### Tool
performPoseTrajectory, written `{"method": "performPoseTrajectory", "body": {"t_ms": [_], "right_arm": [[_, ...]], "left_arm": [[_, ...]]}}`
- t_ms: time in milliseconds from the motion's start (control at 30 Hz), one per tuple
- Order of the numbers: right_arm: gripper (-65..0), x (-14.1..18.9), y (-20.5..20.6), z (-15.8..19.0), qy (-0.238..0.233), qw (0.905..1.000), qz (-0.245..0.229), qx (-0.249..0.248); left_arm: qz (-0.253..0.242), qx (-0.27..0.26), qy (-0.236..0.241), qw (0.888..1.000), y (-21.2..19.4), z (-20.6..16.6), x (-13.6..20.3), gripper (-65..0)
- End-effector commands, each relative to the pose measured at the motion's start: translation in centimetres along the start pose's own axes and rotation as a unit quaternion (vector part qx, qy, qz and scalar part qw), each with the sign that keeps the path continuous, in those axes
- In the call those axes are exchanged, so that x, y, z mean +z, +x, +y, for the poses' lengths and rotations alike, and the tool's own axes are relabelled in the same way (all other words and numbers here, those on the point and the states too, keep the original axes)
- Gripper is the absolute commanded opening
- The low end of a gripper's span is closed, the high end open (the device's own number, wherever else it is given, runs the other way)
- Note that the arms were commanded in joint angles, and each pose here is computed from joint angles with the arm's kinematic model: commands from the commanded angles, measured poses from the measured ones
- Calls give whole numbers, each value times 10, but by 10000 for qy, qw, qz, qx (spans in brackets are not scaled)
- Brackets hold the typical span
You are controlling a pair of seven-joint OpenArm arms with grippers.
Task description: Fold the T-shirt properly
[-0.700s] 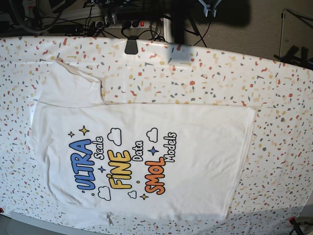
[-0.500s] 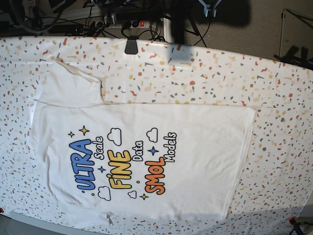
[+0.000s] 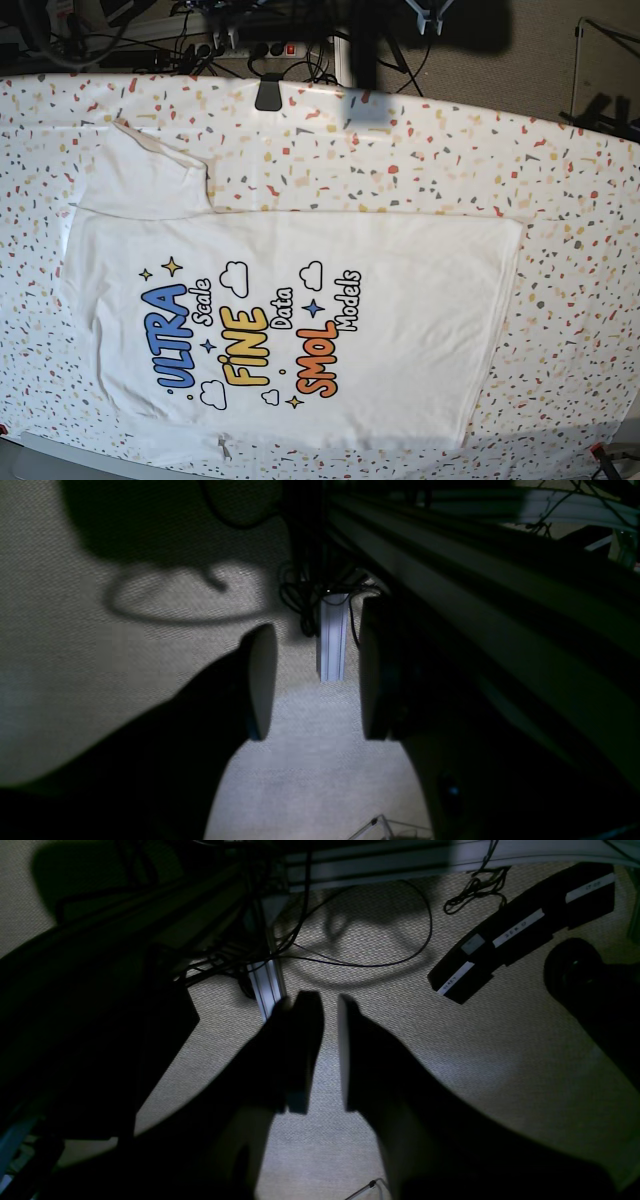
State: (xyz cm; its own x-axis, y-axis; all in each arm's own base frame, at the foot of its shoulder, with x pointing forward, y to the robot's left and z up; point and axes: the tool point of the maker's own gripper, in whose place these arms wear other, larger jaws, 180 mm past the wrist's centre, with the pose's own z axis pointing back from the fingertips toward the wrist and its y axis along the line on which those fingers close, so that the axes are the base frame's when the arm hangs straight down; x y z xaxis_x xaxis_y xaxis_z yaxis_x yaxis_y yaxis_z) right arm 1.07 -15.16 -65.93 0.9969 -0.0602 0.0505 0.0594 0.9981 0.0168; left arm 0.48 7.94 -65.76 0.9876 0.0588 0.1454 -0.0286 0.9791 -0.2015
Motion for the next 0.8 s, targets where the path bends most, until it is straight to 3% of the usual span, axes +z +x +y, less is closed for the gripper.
{"method": "performPoseTrajectory", "body": {"t_ms": [0, 167, 400, 500, 700, 767], "right_arm": [[-543, 0, 1, -2, 4, 10000, -18, 27], [-543, 0, 0, -3, -43, 9991, 33, 410], [-543, 1, -10, -4, -46, 9990, 115, 423], [-543, 2, -15, -15, -105, 9988, 76, 472], [-543, 11, -44, -41, -226, 9929, -3, 1168], [-543, 16, -55, -46, -213, 9931, -38, 1155]], "left_arm": [[-45, 21, -40, 10000, 1, -3, 0, -382], [-39, 21, -42, 10000, 1, -3, 0, -381], [-19, -129, -56, 9999, 0, -3, 0, -382], [28, -389, -75, 9992, -1, -4, 0, -384], [-5, -430, -75, 9990, -1, -3, 1, -384], [-100, -451, -70, 9989, 0, -3, 3, -384]]}}
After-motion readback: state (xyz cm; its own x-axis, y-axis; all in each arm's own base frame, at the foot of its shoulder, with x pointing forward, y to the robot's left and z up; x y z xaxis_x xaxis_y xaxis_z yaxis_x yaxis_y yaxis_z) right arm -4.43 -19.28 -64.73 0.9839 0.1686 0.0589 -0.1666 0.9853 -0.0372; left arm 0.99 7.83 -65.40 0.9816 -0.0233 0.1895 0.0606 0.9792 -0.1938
